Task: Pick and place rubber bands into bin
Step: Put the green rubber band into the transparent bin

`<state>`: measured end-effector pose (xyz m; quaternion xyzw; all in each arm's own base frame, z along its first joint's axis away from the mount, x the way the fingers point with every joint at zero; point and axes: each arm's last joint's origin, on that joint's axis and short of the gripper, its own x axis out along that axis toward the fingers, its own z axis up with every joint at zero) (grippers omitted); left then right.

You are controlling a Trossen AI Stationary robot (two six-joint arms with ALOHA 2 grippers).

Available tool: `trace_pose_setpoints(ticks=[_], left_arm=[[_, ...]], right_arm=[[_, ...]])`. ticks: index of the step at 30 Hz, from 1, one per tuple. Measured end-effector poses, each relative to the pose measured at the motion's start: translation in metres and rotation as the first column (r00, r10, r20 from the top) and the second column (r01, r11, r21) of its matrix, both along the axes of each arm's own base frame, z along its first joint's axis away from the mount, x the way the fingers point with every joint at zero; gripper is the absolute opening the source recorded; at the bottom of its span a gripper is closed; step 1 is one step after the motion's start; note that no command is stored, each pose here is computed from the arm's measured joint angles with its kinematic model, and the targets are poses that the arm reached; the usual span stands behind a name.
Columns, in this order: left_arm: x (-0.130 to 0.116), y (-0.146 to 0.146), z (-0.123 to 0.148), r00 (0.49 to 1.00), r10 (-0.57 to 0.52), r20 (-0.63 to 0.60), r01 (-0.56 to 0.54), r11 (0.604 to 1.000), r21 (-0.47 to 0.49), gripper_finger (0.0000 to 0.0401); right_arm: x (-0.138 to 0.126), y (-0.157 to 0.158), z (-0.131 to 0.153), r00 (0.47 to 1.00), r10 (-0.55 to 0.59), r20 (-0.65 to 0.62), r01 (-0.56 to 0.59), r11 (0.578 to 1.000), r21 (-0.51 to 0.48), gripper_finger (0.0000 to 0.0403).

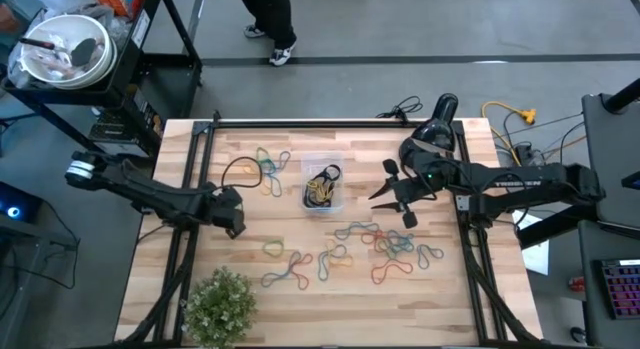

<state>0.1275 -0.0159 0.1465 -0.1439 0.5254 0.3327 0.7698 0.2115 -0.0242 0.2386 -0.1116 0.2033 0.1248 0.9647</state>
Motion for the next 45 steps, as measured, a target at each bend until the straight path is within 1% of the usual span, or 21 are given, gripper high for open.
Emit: trace_pose_setpoints(ticks=[12, 18, 21, 25, 26, 30, 32, 35, 38, 40, 43, 45], left_arm=[[0.015, 0.003, -0.014, 1.0, 0.011, -0.029, -0.011, 1.0, 0.007, 0.0121], [0.016, 0.007, -0.017, 0.997, 0.041, -0.058, -0.042, 0.999, -0.032, 0.0117], [0.016, 0.008, -0.016, 0.998, 0.031, -0.047, -0.034, 0.998, -0.059, 0.0091], [0.017, 0.007, -0.013, 1.0, -0.006, -0.013, 0.005, 0.996, -0.086, 0.0022], [0.017, 0.007, -0.013, 1.0, -0.015, -0.007, 0.014, 0.996, -0.092, 0.0011], [0.019, 0.006, -0.01, 0.999, -0.03, 0.012, 0.031, 0.994, -0.104, 0.0003], [0.024, 0.005, -0.005, 0.999, -0.035, 0.04, 0.04, 0.992, -0.116, 0.0001], [0.032, 0.004, 0.003, 0.994, -0.062, 0.085, 0.071, 0.992, -0.108, 0.0], [0.045, 0.003, 0.016, 0.974, -0.122, 0.189, 0.14, 0.987, -0.081, 0.0], [0.056, 0.002, 0.027, 0.947, -0.178, 0.268, 0.197, 0.979, -0.046, 0.0], [0.072, 0.001, 0.046, 0.884, -0.265, 0.385, 0.266, 0.963, 0.052, 0.0], [0.082, 0.0, 0.06, 0.827, -0.333, 0.454, 0.306, 0.943, 0.134, 0.0]], right_arm=[[0.0, 0.0, -0.002, 1.0, -0.005, -0.004, 0.005, 1.0, 0.006, 0.0109], [0.0, 0.0, -0.002, 1.0, -0.01, -0.008, 0.01, 1.0, 0.016, 0.0111], [0.0, 0.0, -0.002, 1.0, -0.011, -0.009, 0.011, 1.0, 0.019, 0.0111], [-0.001, 0.0, -0.002, 1.0, -0.011, -0.009, 0.011, 1.0, 0.02, 0.0111], [-0.001, 0.0, -0.002, 1.0, -0.011, -0.009, 0.011, 1.0, 0.02, 0.0111], [0.0, 0.0, -0.002, 1.0, -0.012, -0.009, 0.012, 1.0, 0.021, 0.0108], [0.0, 0.0, -0.002, 1.0, -0.012, -0.01, 0.013, 1.0, 0.023, 0.0106], [0.0, 0.0, -0.002, 1.0, -0.012, -0.009, 0.012, 1.0, 0.023, 0.0101], [0.0, 0.0, -0.001, 1.0, -0.012, -0.002, 0.012, 1.0, 0.022, 0.0097], [0.0, 0.0, -0.001, 1.0, -0.012, 0.004, 0.012, 1.0, 0.021, 0.0095], [0.0, 0.0, -0.001, 1.0, -0.012, 0.008, 0.012, 1.0, 0.02, 0.0091], [0.0, 0.0, -0.001, 1.0, -0.012, 0.008, 0.012, 1.0, 0.02, 0.0088]])
